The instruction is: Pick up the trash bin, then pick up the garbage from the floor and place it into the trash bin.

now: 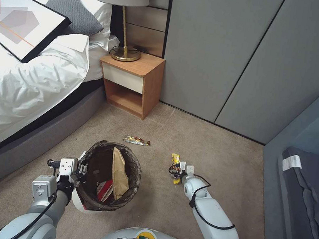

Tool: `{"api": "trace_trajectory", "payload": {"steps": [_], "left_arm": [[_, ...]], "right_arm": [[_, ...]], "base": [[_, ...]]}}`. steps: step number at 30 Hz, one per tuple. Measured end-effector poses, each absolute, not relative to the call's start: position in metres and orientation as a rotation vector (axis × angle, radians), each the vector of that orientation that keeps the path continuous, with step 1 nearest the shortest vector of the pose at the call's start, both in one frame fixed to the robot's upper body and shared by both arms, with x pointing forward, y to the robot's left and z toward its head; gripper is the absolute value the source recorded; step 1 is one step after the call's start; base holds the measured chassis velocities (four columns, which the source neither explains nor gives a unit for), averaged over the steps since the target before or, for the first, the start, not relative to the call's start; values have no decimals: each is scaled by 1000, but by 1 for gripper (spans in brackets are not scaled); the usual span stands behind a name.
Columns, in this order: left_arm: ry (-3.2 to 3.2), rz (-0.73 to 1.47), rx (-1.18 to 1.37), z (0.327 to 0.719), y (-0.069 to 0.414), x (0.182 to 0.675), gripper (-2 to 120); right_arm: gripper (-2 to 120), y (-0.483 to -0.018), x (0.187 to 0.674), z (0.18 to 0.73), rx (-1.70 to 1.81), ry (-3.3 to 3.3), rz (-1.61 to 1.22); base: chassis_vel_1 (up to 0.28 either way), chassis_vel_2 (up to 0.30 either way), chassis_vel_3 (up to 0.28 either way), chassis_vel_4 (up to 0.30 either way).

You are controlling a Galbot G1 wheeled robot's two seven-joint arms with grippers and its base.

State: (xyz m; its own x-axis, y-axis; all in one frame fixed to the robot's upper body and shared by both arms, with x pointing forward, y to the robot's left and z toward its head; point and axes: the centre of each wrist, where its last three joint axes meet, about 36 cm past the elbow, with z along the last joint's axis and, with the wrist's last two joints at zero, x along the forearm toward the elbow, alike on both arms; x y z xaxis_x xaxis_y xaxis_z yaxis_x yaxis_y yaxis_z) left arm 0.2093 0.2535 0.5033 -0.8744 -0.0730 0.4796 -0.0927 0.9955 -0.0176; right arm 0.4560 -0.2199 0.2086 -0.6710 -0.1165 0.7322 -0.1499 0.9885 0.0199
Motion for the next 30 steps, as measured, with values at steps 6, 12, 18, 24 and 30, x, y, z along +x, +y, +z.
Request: {"api": "trace_trajectory", "payload": {"steps": [6,12,18,24,30], "left_arm": [[-2643,55,114,504,253,210,7],[-2647,57,109,504,252,211,7],[-2648,55,107,504,253,211,7],[-2648,55,105,504,252,211,7],[-2649,54,103,504,253,211,7]], "right_arm": [[50,-222,455,208,179,-2313,46],[30,-223,455,209,172,-2310,14],[11,-224,454,207,169,-2308,7],[0,-225,453,206,166,-2310,5],[0,-226,453,219,168,-2354,4]], "base": [[0,0,0,0],[0,0,0,0],[0,0,0,0],[0,0,0,0],[0,0,0,0]]}}
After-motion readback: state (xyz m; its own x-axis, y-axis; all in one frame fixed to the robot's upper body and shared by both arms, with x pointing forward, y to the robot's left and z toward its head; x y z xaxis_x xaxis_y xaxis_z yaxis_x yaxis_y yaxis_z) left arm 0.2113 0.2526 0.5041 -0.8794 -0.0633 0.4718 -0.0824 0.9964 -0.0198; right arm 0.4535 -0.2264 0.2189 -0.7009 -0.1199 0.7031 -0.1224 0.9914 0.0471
